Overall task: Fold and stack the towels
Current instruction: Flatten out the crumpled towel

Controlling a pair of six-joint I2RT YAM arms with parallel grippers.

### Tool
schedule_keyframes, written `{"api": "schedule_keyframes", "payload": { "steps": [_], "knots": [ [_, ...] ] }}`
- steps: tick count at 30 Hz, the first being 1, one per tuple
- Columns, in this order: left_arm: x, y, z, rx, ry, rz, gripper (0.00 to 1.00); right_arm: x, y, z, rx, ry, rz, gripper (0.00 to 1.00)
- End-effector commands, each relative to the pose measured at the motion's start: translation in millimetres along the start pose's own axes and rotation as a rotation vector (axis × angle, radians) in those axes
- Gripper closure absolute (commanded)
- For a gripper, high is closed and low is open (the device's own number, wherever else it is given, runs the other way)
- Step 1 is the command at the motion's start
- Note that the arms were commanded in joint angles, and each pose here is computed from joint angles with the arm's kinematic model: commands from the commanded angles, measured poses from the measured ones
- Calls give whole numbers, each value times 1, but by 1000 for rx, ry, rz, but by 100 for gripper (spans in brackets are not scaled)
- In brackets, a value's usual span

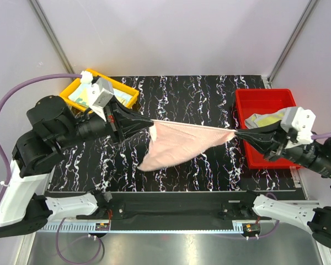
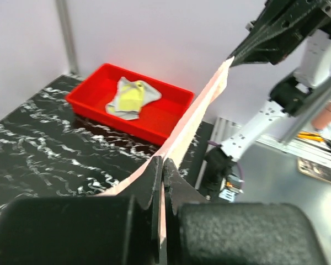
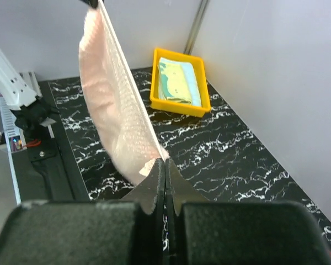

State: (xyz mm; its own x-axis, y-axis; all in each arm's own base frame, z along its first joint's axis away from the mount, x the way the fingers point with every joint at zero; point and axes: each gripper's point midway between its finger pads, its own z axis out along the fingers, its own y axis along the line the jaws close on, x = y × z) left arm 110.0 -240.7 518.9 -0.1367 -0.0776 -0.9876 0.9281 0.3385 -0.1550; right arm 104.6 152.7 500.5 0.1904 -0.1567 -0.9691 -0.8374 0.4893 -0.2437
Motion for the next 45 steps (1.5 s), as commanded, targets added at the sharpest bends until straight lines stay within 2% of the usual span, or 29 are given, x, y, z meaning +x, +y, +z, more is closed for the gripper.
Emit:
{"api": "schedule_keyframes", "payload": {
  "steps": [1, 3, 5, 8, 12, 13, 15, 18, 20, 24, 25, 26, 28, 29, 30, 31, 32, 33, 34, 35, 37, 38, 43, 44, 45],
  "knots": [
    [-17, -20, 0, 104, -50, -7, 100, -21, 3, -1, -13, -92, 26, 100],
    [-27, -12, -2, 48, -66, -6, 100, -30, -12, -2, 62, -128, 10, 100],
    [-22, 10, 4, -65, -28, 5, 100, -32, -24, 0, 122, -132, -18, 100],
    [-11, 45, 14, -222, 36, 60, 100, -18, -55, 12, 274, -59, -92, 100],
    [10, 87, 31, -353, 114, 87, 100, 9, -102, 30, 524, 64, -230, 100],
    [20, 100, 41, -370, 149, 81, 100, 28, -104, 42, 536, 110, -262, 100],
    [29, 128, 45, -416, 188, 64, 100, 25, -115, 53, 596, 89, -321, 100],
    [46, 168, 59, -460, 239, 53, 100, 52, -134, 86, 659, 154, -431, 100],
    [61, 195, 69, -473, 270, 33, 100, 93, -164, 113, 639, 243, -394, 100],
    [78, 252, 89, -493, 272, 24, 100, 152, -217, 142, 616, 322, -304, 100],
    [94, 272, 98, -503, 295, 7, 100, 160, -226, 149, 612, 334, -304, 100],
    [99, 290, 100, -509, 289, -6, 100, 190, -238, 167, 580, 392, -290, 100],
    [112, 325, 116, -509, 281, -21, 100, 202, -264, 177, 579, 430, -286, 100],
    [115, 344, 116, -523, 278, -32, 100, 240, -272, 193, 536, 505, -257, 100],
    [134, 367, 125, -528, 302, -51, 100, 254, -284, 196, 529, 535, -254, 100],
    [125, 379, 129, -530, 278, -40, 100, 254, -294, 202, 517, 541, -270, 100],
    [127, 392, 129, -521, 273, -47, 100, 286, -300, 218, 471, 582, -274, 100],
    [130, 403, 133, -510, 268, -37, 100, 298, -308, 222, 476, 597, -278, 100],
    [143, 420, 140, -506, 281, -42, 100, 299, -324, 224, 494, 595, -285, 100],
    [149, 432, 140, -513, 285, -39, 100, 329, -327, 233, 458, 632, -264, 100],
    [177, 458, 142, -525, 324, -35, 100, 338, -343, 237, 452, 634, -267, 100],
    [180, 468, 140, -534, 326, -28, 100, 361, -343, 243, 412, 664, -259, 100],
    [224, 483, 133, -527, 429, 13, 100, 389, -336, 259, 321, 668, -250, 100],
    [245, 482, 126, -533, 469, -8, 100, 392, -334, 259, 311, 671, -249, 100],
    [238, 480, 123, -536, 463, 25, 100, 394, -332, 259, 303, 675, -248, 100]
  ]
}}
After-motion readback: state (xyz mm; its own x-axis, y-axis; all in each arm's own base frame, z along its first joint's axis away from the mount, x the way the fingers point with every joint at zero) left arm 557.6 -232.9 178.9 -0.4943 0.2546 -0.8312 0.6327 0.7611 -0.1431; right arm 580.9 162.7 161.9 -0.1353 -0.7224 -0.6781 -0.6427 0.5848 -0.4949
